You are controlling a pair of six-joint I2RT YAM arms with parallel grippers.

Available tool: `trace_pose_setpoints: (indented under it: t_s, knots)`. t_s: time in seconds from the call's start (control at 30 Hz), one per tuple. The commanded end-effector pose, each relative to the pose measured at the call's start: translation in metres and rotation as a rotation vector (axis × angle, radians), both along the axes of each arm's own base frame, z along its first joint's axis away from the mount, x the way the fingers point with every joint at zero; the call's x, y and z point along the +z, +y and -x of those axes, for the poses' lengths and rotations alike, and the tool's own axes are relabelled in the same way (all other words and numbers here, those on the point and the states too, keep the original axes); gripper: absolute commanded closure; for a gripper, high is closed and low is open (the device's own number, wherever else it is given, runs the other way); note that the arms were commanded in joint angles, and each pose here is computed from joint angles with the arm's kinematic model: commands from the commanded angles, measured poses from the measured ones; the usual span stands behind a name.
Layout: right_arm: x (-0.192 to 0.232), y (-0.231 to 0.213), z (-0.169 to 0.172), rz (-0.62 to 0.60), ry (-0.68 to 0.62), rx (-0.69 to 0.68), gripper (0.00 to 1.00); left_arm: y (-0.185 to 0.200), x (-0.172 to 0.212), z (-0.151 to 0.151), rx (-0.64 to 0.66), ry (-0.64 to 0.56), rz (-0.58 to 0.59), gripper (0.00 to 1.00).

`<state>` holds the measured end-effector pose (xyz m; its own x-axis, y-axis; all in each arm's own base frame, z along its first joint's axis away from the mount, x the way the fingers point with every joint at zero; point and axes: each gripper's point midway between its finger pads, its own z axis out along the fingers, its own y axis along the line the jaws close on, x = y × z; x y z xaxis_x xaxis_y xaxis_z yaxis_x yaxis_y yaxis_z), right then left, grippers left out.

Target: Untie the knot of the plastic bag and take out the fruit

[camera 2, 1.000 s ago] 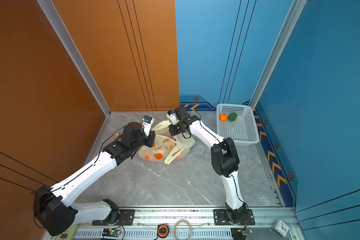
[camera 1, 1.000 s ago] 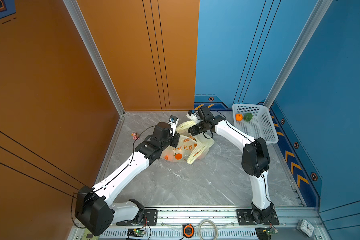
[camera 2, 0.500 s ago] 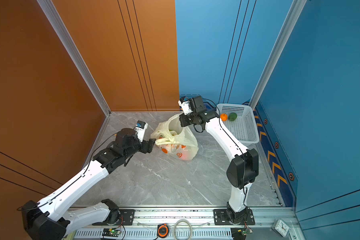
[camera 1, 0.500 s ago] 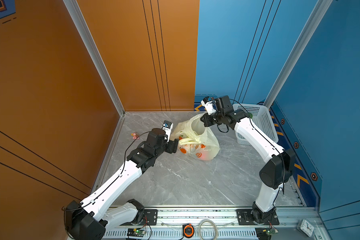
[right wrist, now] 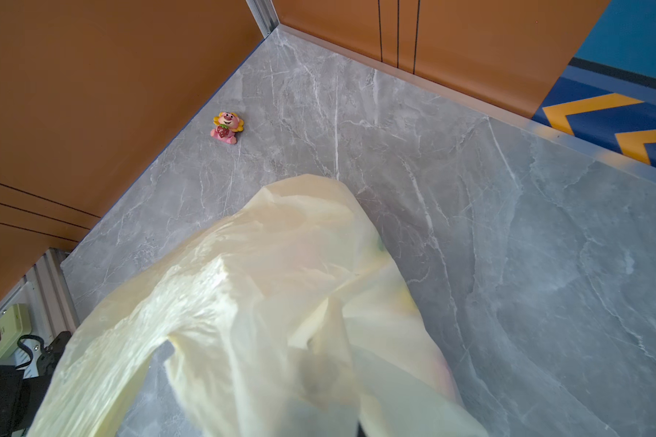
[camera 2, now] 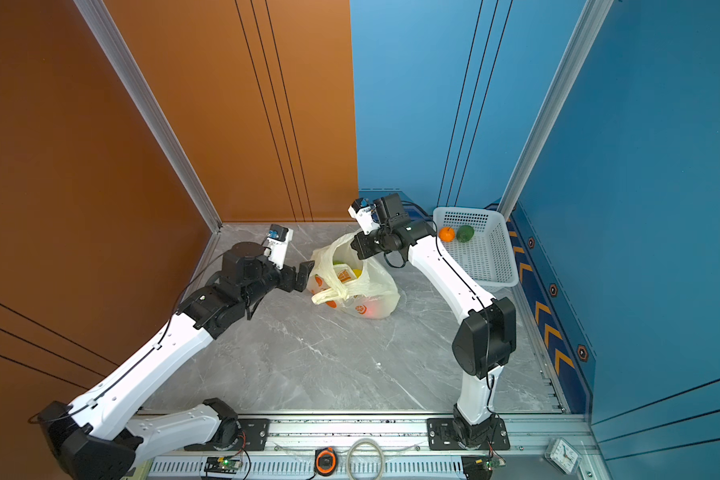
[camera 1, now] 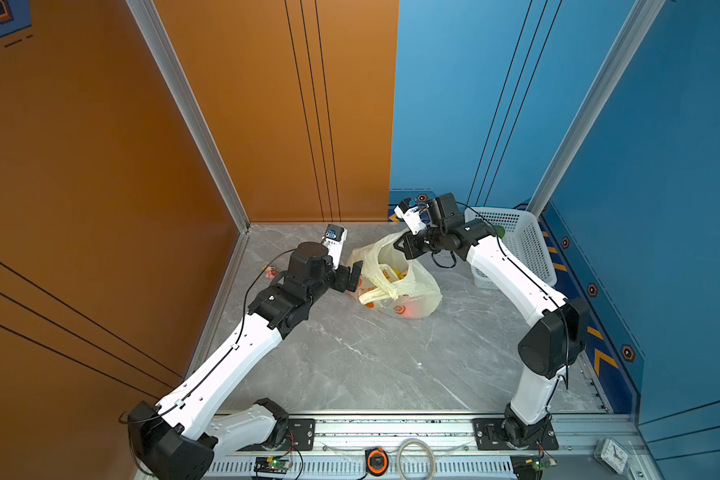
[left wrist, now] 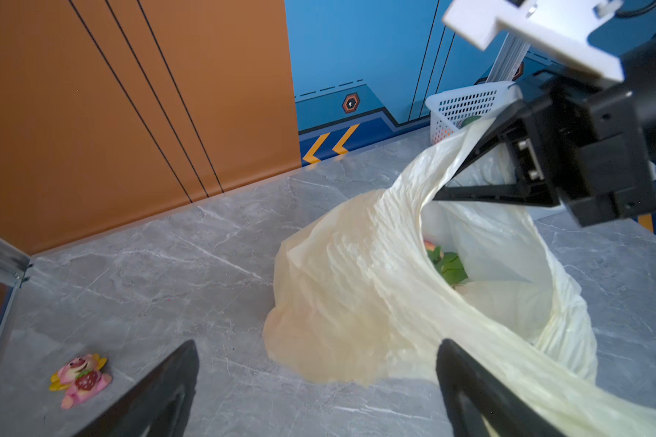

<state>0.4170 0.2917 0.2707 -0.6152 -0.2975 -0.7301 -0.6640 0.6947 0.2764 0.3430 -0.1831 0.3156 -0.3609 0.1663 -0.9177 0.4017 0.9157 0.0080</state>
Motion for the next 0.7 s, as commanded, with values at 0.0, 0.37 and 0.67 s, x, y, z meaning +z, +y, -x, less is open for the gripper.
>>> trace_pose_setpoints:
  t_s: [0.0, 0.37, 0.67]
  knots:
    - [0.027, 0.01, 0.015, -0.05, -0.025, 0.057, 1.0, -0.033, 0.0, -0.009, -0.128, -0.001, 0.004, 0.02]
    - [0.044, 0.025, 0.032, -0.101, -0.036, 0.131, 1.0, -0.03, -0.069, -0.076, 0.02, 0.074, -0.255, 0.02]
    - [0.044, 0.03, 0.045, -0.124, -0.022, 0.191, 1.0, 0.021, -0.095, -0.125, 0.199, 0.143, -0.239, 0.39]
